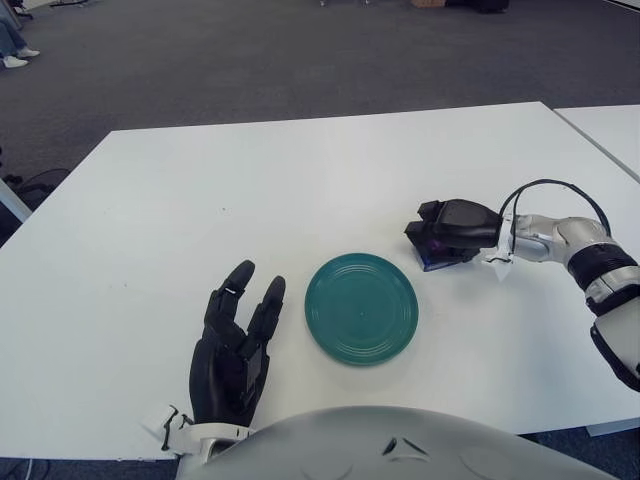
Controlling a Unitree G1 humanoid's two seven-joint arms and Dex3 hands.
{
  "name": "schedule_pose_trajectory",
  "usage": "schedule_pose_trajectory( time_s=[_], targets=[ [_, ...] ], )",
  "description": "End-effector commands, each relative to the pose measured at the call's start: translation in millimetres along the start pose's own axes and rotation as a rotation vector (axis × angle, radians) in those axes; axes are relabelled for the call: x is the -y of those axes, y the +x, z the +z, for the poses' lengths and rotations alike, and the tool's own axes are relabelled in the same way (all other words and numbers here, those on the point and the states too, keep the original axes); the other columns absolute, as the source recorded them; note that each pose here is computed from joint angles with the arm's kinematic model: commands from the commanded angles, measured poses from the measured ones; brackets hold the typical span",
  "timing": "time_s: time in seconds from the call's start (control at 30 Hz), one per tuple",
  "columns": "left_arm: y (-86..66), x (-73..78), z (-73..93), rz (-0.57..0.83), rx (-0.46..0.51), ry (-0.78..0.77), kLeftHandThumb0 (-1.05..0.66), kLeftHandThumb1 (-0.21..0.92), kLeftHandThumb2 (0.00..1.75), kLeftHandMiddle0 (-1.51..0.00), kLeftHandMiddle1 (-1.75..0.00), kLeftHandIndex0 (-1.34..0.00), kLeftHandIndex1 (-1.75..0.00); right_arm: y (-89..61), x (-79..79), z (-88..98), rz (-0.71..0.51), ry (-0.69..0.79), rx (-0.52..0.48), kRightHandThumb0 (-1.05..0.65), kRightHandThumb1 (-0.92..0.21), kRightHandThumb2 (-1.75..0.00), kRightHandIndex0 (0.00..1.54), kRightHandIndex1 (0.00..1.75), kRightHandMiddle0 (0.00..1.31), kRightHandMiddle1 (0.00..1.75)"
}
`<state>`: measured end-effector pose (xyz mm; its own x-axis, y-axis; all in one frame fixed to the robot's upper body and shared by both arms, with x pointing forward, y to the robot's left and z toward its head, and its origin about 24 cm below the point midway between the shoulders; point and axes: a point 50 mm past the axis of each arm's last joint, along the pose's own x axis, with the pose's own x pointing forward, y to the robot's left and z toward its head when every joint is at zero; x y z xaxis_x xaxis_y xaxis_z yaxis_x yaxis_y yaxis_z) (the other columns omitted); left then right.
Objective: Put the gum into the plate.
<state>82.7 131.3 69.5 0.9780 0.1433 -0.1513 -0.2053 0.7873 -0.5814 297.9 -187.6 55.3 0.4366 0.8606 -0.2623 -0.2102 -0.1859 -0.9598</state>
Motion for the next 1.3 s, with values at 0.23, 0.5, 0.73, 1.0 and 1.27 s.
schedule_pose_trajectory(
  time_s=[0.23,0.5,0.73,1.0,1.27],
  targets=[
    [-32.8,22.6,14.1,-0.006,-0.053,-0.126,-0.98,0.92,0.86,-0.58,-0.17,-0.10,-0.97,4.0,-1.1,-7.3,-0.007,0.028,-0.093,-0.63,-0.88,-0.39,0.15,1.04,0.02,1.06],
    [-31.9,22.4,14.5,-0.035,-0.049,-0.137,-0.97,0.92,0.86,-0.57,-0.18,-0.10,-0.98,-8.7,1.2,-8.2,0.070,0.107,-0.193,-0.77,-0.92,-0.41,0.11,0.71,0.00,0.70],
    [-31.6,21.3,14.9,-0.041,-0.052,-0.134,-0.98,0.92,0.87,-0.56,-0.18,-0.11,-0.98,-15.1,12.9,2.6,0.103,0.112,-0.261,-0.91,-0.92,-0.55,0.14,0.27,0.00,0.45],
    [-31.1,19.8,14.3,-0.054,-0.056,-0.131,-1.00,0.92,0.88,-0.55,-0.18,-0.11,-0.97,-20.6,28.6,14.7,0.197,0.145,-0.363,-1.03,-0.92,-0.66,0.11,0.06,0.00,0.23],
    [-31.3,18.7,14.0,-0.073,-0.068,-0.134,-1.03,0.92,0.87,-0.52,-0.17,-0.08,-0.94,-31.7,33.9,26.0,0.317,0.148,-0.454,-1.05,-0.92,-0.75,0.02,0.00,0.00,0.01]
  ],
)
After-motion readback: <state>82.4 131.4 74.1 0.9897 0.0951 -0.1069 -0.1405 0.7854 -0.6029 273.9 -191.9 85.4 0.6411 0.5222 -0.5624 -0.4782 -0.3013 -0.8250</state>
